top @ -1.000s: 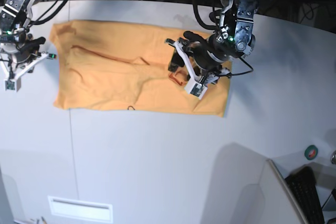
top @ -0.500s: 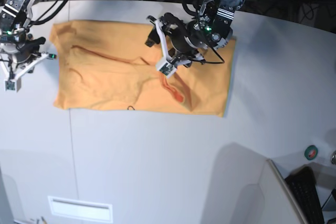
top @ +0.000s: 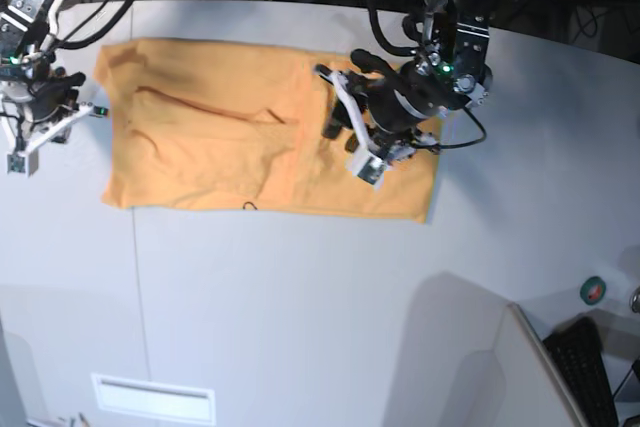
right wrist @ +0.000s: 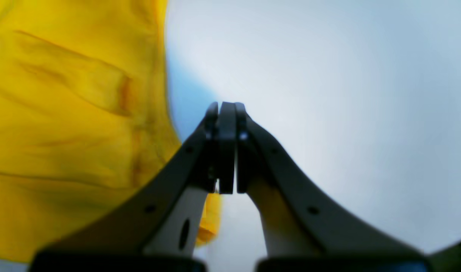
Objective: Layout the t-shirt on the table in an organized manner, then fold the t-shirt properly
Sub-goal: 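Fold the strip end with the left gripper toward the right gripper, then grasp both ends of the shortened strip with both grippers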
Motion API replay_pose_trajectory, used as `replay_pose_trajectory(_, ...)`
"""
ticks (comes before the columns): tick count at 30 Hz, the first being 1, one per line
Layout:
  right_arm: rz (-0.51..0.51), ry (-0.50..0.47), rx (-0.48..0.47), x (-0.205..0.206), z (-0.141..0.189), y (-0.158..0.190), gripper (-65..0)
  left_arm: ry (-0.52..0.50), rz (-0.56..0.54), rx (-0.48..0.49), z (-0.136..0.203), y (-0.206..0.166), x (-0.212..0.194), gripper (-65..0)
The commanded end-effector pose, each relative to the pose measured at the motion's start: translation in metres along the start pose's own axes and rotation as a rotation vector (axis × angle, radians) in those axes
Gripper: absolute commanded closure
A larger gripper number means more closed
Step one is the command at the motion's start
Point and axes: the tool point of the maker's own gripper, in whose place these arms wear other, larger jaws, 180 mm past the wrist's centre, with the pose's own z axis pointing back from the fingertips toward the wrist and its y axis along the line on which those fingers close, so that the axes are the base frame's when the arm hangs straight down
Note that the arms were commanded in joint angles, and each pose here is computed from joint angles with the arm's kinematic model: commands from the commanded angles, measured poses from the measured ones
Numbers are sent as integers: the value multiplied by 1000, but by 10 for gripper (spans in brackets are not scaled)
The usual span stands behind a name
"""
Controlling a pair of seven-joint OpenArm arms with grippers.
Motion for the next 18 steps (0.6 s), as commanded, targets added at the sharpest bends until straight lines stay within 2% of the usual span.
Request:
replay_pose_trajectory(1, -22, -42, 1, 14, 5, -6, 0, -9, 27, 63, 9, 24, -1, -72)
replay_pose_trajectory(2, -54, -27, 32, 13, 5, -3, 0, -7, 60, 108, 14, 42, -6, 0)
replay_pose_trajectory(4, -97, 4, 89, 14, 5, 1, 0, 12, 122, 193, 28, 75, -23, 0)
replay_pose_trajectory(5, -110, 13, 114, 15, 6, 3, -23, 13, 133, 230, 36, 90, -27, 0)
replay_pose_trajectory(9, -204, 12, 247, 18, 5, 22, -318, 29, 184, 360, 65, 139, -45, 0)
replay_pose_trajectory(11, -241, 15, 307, 18, 4, 29, -425, 46, 231, 411, 78, 157, -62, 0)
replay_pose_trajectory(12, -267, 32, 334, 13, 1, 31, -455, 52, 254, 432, 82, 165, -69, 0)
replay_pose_trajectory(15, -331, 78, 375, 3, -13, 29, -459, 25, 307, 466, 84, 180, -81, 0)
replay_pose_trajectory(18, -369, 143, 374, -9, -30, 18, -459, 9, 312, 468, 81, 186, -91, 0)
